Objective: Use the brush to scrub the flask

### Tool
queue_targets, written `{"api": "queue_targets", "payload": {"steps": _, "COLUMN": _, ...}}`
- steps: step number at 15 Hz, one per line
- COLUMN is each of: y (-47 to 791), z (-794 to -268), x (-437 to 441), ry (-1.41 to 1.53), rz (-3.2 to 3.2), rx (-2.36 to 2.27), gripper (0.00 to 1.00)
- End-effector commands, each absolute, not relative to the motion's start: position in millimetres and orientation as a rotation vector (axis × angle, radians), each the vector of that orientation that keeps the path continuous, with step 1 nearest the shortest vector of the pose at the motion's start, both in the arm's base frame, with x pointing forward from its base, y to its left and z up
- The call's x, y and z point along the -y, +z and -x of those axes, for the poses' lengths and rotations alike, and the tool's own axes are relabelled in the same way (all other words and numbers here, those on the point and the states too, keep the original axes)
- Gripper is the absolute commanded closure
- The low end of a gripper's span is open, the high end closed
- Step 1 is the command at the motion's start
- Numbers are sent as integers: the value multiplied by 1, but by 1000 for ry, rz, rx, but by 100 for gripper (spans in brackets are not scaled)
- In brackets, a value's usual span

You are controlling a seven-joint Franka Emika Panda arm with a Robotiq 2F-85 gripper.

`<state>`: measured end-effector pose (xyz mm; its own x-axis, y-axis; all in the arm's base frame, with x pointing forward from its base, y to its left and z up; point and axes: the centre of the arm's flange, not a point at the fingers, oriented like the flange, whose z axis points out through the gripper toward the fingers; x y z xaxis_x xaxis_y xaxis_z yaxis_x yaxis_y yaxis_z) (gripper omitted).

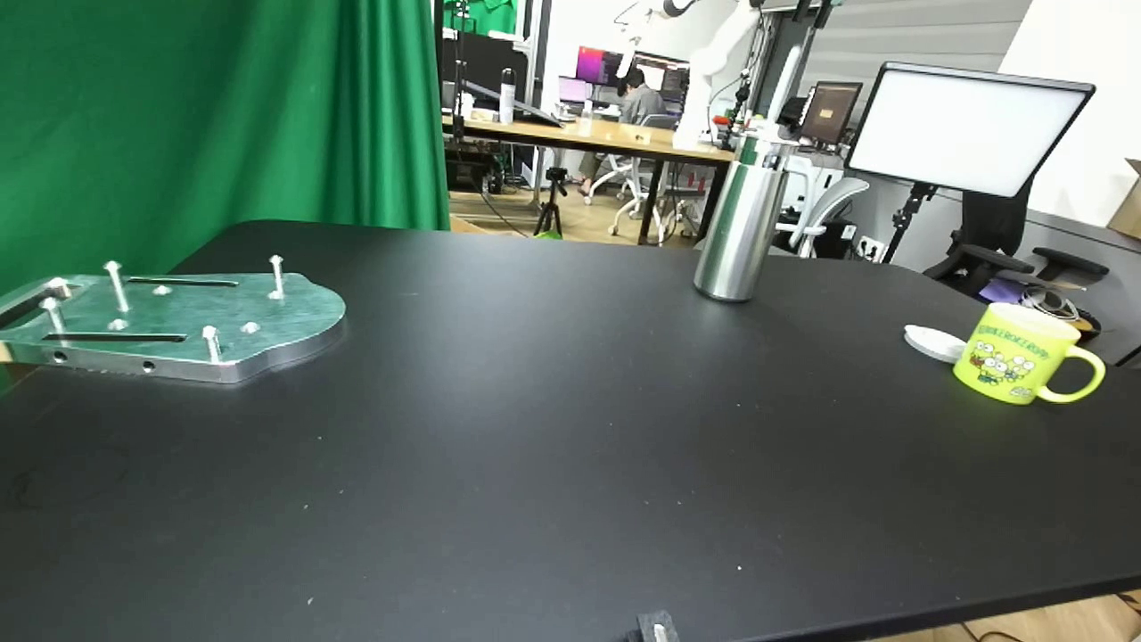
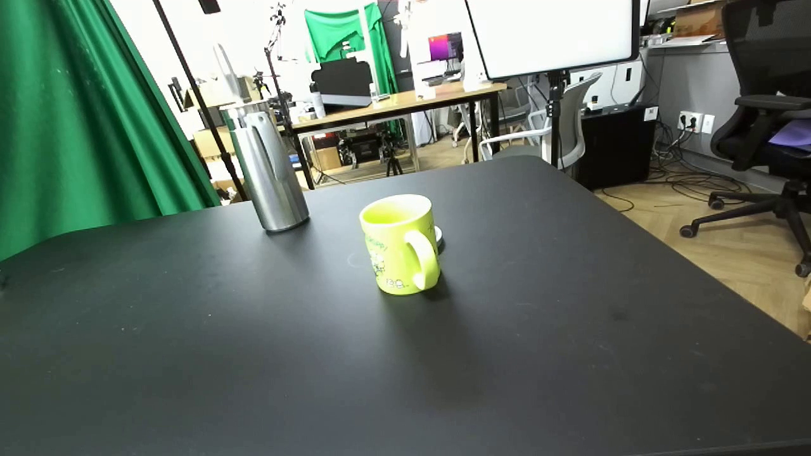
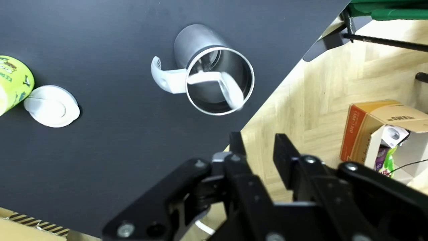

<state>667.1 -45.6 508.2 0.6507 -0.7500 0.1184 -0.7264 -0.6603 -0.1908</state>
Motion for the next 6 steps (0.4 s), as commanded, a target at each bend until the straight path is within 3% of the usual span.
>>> {"api": "queue_targets", "payload": {"steps": 1, "y": 506, "z": -658, "x": 47, "ry": -276, "rz": 2750, "rx": -1259, "gripper": 38}}
{"api": "queue_targets", "payload": {"steps": 3, "y": 504, "z": -666, "x": 47, "ry": -275, "rz": 2750, "rx": -1235, "gripper": 27}}
{"api": "queue_targets", "payload": {"steps": 4, "y": 502, "z": -666, "x": 47, "ry": -271, "rz": 2754, "rx": -1234, "gripper": 44}}
{"api": "queue_targets", "payload": {"steps": 6, "y": 500, "z": -666, "x": 47, "ry": -269, "rz": 2756, "rx": -1233, "gripper": 30}}
